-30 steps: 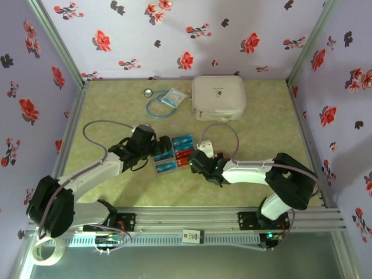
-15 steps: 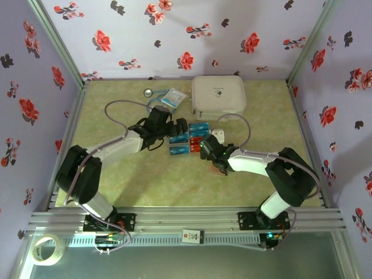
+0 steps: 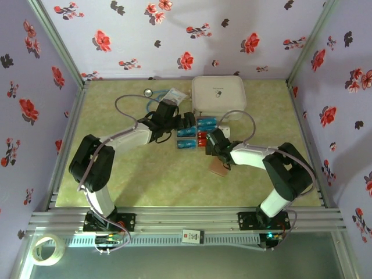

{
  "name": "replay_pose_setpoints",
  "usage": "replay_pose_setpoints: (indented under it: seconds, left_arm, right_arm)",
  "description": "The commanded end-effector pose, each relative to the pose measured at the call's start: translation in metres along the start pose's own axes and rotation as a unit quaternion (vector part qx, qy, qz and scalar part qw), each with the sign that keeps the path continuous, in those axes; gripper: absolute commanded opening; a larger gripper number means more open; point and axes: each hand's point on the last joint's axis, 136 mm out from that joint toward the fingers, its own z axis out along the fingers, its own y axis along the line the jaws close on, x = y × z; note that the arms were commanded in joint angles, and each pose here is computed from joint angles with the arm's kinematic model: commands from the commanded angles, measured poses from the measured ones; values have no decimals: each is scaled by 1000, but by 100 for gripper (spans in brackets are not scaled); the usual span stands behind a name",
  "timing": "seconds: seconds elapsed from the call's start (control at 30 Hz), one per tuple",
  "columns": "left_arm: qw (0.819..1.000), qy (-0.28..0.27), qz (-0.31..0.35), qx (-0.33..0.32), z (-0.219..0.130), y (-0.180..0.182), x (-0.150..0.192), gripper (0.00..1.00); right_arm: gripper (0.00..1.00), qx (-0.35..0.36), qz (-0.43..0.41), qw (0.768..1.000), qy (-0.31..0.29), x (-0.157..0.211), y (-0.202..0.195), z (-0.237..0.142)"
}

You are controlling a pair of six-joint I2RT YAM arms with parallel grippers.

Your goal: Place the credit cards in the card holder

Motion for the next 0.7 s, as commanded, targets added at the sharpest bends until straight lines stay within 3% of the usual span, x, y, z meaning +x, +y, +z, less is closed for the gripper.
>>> replay_pose_setpoints:
  seconds: [0.0, 0.37, 0.67]
  left_arm:
    - [1000, -8, 14, 24, 1, -17, -6, 100]
    - [999, -20, 21, 14, -13, -4, -24, 100]
    - [999, -40, 10, 5, -54, 20, -42, 100]
  right_arm:
    - [95, -18, -10, 1000, 1, -9, 5, -10]
    - [99, -71, 27, 997, -16, -18, -5, -70]
    - [99, -106, 112, 988, 14, 18, -26, -105]
